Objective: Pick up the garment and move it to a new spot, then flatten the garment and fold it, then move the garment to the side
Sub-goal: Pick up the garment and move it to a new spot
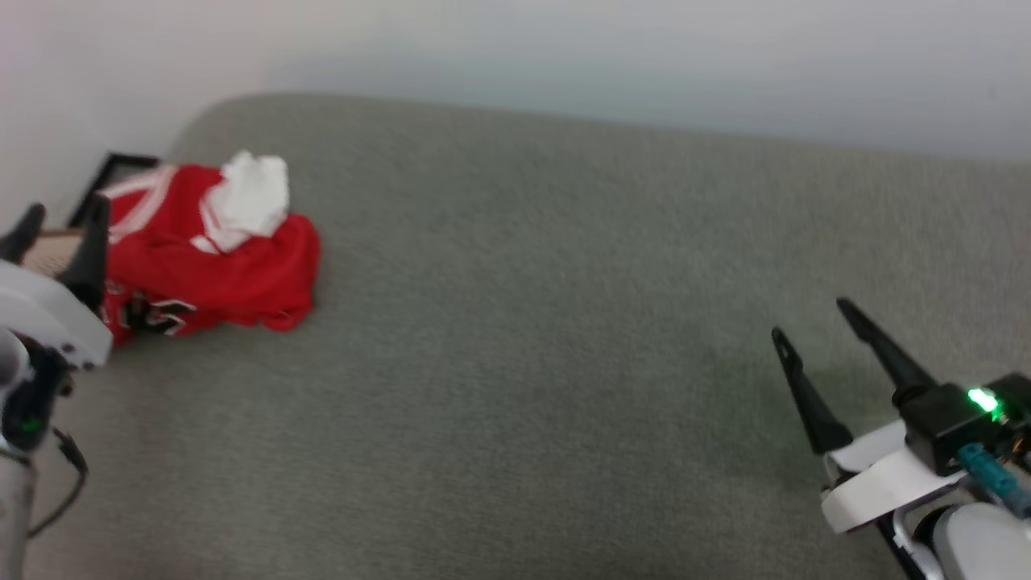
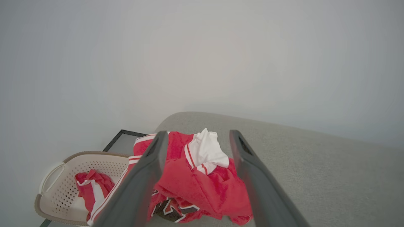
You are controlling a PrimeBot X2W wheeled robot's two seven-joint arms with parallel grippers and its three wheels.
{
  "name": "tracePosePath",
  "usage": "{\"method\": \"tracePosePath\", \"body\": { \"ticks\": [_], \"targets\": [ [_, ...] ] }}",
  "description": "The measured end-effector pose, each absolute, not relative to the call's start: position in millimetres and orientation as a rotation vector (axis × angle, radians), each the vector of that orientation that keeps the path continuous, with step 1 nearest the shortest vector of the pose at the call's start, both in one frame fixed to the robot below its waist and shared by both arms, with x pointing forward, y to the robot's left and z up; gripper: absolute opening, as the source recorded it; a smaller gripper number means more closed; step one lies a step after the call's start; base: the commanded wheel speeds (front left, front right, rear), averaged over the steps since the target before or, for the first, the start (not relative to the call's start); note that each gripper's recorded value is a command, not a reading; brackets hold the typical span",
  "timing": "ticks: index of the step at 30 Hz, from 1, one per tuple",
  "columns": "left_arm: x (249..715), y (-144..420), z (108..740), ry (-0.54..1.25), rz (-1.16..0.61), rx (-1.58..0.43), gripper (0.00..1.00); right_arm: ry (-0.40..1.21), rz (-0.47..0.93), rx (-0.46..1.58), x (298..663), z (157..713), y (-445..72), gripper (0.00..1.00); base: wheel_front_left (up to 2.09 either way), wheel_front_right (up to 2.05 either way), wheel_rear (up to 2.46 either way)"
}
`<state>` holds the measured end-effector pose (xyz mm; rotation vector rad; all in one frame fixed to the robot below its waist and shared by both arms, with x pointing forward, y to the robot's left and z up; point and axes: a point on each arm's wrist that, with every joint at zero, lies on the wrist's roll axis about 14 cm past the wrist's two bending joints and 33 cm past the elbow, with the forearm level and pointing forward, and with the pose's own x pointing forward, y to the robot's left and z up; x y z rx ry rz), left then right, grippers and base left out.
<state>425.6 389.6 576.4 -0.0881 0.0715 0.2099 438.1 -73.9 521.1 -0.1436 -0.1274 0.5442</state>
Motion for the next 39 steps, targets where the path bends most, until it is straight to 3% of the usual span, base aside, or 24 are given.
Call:
{"method": "tracePosePath", "body": {
  "ticks": [14,23,30,31,32,39],
  "targets": [
    [501,402,451,0.566,0.299,-0.128,1.00,-0.047,0.510,-0.167,477,484,-101,1.00,0.00,0.00,0.00],
    [504,386,372,0.902,0.336,-0.151,1.00,0.029,0.498,-0.184,487,457,-113,1.00,0.00,0.00,0.00],
    [508,381,355,0.986,0.343,-0.187,1.00,0.059,0.497,-0.192,490,448,-115,1.00,0.00,0.00,0.00],
    [508,381,355,0.988,0.344,-0.188,0.38,0.059,0.497,-0.192,490,449,-115,1.00,0.00,0.00,0.00],
    [509,381,356,0.986,0.346,-0.194,0.00,0.056,0.497,-0.193,491,450,-115,1.00,0.00,0.00,0.00],
    [515,384,372,0.894,0.351,-0.185,0.00,0.028,0.492,-0.191,493,461,-114,1.00,0.00,0.00,0.00]
  ]
}}
